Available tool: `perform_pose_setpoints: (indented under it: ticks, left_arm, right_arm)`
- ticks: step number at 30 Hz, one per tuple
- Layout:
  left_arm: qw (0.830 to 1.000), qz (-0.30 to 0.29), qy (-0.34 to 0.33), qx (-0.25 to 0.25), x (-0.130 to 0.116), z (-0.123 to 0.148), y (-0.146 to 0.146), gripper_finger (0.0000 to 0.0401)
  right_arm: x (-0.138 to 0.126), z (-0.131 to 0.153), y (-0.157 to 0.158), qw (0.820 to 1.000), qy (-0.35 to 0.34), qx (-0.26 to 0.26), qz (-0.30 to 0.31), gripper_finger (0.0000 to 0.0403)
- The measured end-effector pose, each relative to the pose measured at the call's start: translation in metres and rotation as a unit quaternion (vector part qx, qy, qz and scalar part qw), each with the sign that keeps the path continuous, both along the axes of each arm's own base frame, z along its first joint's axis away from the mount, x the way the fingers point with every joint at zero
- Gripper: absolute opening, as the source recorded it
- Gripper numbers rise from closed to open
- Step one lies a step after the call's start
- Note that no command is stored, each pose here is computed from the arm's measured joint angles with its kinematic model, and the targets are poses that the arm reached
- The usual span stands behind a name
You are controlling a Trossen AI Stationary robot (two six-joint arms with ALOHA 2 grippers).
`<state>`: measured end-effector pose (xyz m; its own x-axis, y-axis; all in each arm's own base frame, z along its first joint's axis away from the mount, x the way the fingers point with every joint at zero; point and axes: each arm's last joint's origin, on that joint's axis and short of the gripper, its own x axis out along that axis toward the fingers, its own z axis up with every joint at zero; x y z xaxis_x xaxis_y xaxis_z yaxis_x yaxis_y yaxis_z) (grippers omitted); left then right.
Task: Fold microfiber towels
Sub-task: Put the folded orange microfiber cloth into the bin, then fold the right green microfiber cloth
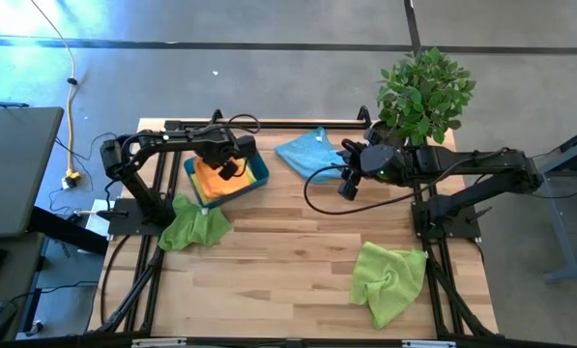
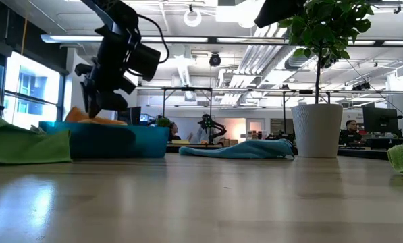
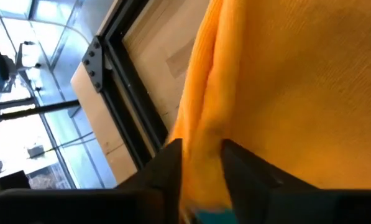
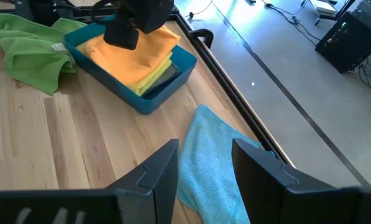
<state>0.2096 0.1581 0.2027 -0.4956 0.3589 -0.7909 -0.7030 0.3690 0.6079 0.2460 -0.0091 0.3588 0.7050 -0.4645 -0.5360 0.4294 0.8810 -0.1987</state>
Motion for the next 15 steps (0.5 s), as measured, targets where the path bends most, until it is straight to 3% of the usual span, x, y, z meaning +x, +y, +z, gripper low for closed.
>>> perform_pose_setpoints:
  ticks: [4, 8, 15]
  left_arm:
    - [1.0, 0.018, 0.016, 0.004, -0.002, 0.005, -0.003, 0.0146]
    - [1.0, 0.021, 0.021, 0.006, 0.003, 0.021, -0.008, 0.0167]
    - [0.994, -0.06, -0.07, -0.057, 0.04, 0.054, -0.034, 0.017]
  right_arm:
    - [0.0, 0.0, 0.0, 1.0, 0.0, 0.001, 0.001, 0.0141]
    - [0.0, -0.001, 0.0, 1.0, 0.0, 0.011, 0.001, 0.0141]
    - [-0.014, -0.017, 0.005, 0.989, 0.087, 0.116, 0.016, 0.0141]
